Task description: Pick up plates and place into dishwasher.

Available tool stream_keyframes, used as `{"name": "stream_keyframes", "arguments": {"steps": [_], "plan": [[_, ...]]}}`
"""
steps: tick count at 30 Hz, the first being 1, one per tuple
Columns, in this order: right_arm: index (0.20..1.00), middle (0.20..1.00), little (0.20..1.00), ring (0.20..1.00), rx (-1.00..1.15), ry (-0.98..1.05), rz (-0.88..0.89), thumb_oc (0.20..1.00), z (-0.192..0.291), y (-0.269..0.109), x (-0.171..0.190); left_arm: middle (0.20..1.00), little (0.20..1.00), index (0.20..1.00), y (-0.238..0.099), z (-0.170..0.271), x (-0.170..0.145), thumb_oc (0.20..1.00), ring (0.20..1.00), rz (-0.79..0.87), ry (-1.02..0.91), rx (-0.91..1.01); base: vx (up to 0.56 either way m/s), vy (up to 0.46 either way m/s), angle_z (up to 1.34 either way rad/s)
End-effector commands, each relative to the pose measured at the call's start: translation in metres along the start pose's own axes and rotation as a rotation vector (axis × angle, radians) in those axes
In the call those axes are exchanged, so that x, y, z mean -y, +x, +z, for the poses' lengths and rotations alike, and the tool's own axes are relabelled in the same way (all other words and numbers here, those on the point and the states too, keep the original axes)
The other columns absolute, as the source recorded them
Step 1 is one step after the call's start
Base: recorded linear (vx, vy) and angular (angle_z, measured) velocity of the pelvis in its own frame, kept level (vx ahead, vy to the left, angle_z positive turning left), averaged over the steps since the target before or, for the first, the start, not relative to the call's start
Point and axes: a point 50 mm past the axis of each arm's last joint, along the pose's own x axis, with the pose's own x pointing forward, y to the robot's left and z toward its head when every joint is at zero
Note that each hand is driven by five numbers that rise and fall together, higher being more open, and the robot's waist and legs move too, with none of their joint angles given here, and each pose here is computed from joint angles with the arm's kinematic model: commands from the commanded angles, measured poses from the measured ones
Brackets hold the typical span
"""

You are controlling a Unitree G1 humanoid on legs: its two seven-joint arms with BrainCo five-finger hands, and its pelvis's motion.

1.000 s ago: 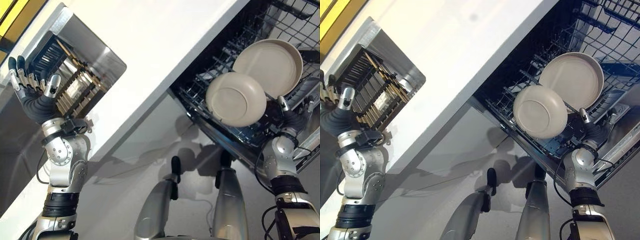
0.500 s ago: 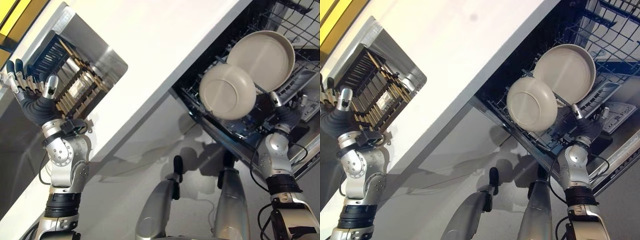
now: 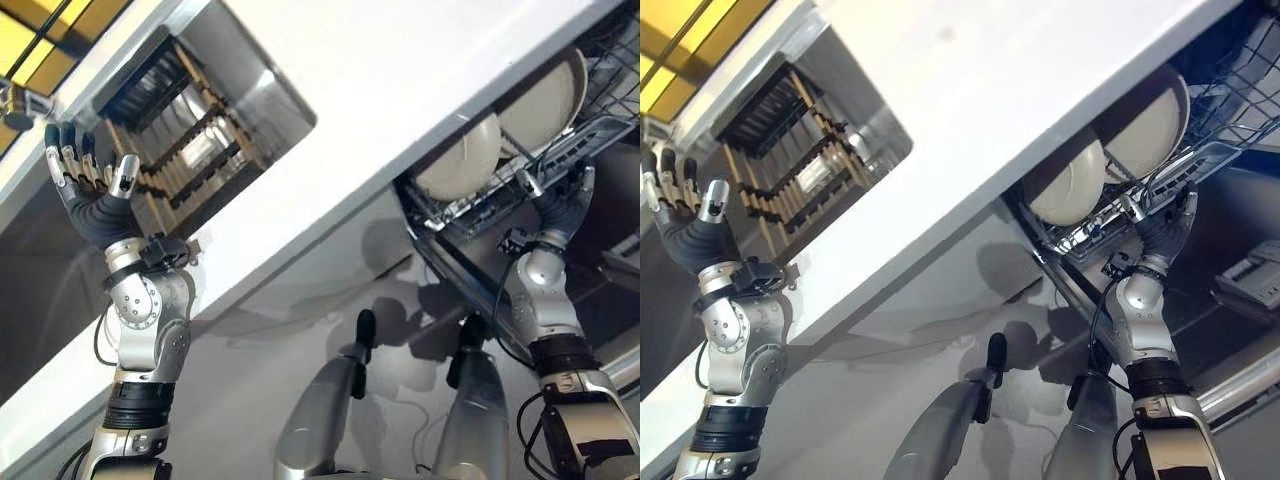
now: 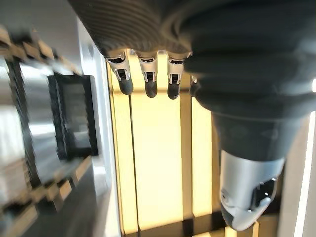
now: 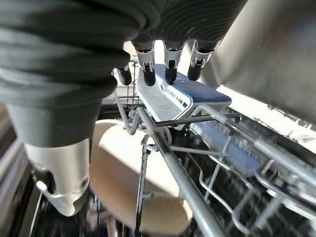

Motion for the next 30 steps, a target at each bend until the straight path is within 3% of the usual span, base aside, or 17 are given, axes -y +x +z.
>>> {"name": "stream_keyframes", "arguments": {"steps": [1,14,30], "plan": [[1.0,1.0,1.0,1.0,0.304,0.105,0.214,1.0,0.081,0.014,-0.065,1.0,1.0,1.0,-0.001,0.007,-0.013,1.0,1.0,-0.027,0.049,0.021,0.02,-0.001,0.33],[1.0,1.0,1.0,1.0,0.4,0.1,0.136,1.0,0.123,0.046,-0.048,1.0,1.0,1.0,-0.006,0.016,-0.034,1.0,1.0,-0.074,0.045,-0.004,-0.02,-0.005,0.31],[1.0,1.0,1.0,1.0,0.357,0.122,0.005,1.0,0.109,0.047,-0.029,1.0,1.0,1.0,-0.007,0.02,-0.032,1.0,1.0,-0.104,0.023,0.021,-0.04,-0.023,0.02]]}}
